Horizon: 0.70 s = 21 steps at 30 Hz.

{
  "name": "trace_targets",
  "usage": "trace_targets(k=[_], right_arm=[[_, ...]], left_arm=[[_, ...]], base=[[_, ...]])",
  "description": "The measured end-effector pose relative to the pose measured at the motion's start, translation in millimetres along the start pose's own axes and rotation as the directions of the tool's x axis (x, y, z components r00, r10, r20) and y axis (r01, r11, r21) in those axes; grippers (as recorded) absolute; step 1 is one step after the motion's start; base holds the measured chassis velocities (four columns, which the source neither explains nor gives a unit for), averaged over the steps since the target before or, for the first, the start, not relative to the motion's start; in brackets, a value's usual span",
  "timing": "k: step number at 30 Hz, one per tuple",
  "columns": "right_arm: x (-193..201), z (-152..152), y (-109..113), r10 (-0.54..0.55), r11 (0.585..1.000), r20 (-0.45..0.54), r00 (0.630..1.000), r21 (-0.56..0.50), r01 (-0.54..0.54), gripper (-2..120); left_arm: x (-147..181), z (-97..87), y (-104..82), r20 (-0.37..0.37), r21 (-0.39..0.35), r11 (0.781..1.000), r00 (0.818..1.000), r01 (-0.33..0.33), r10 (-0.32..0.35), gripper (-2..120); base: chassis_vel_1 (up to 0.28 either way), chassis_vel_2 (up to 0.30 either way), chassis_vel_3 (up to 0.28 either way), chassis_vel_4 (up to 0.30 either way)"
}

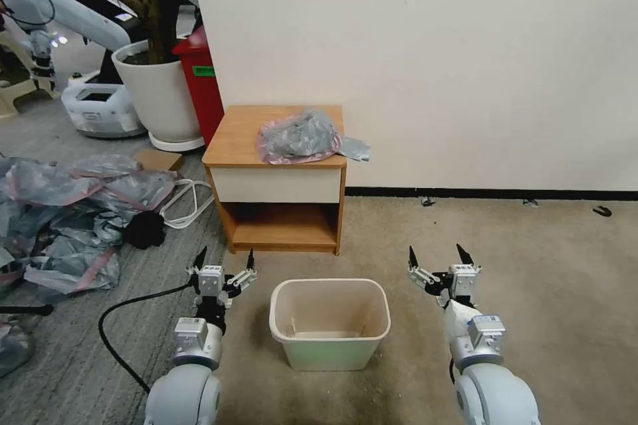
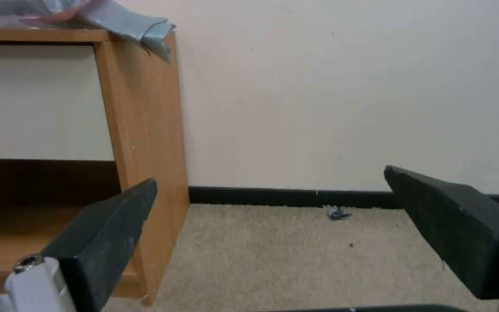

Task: Pick up the garbage bag from the table and place it over the trash can.

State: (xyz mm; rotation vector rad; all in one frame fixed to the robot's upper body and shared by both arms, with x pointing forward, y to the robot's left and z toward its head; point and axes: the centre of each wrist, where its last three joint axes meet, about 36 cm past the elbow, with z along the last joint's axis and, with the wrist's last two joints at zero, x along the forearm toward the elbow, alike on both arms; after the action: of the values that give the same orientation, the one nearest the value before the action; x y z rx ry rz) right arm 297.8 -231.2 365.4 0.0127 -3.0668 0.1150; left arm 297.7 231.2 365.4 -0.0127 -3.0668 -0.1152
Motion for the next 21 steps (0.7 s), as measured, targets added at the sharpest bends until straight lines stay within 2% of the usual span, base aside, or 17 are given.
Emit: trace_targets(k=[21], right_arm=[[0.0,0.0,0.0,0.0,1.0,0.0,1.0,0.0,0.0,100]], left_arm=[[0.0,0.0,0.0,0.0,0.0,1.0,1.0,0.0,0.0,100]], base=[[0.0,0.0,0.0,0.0]])
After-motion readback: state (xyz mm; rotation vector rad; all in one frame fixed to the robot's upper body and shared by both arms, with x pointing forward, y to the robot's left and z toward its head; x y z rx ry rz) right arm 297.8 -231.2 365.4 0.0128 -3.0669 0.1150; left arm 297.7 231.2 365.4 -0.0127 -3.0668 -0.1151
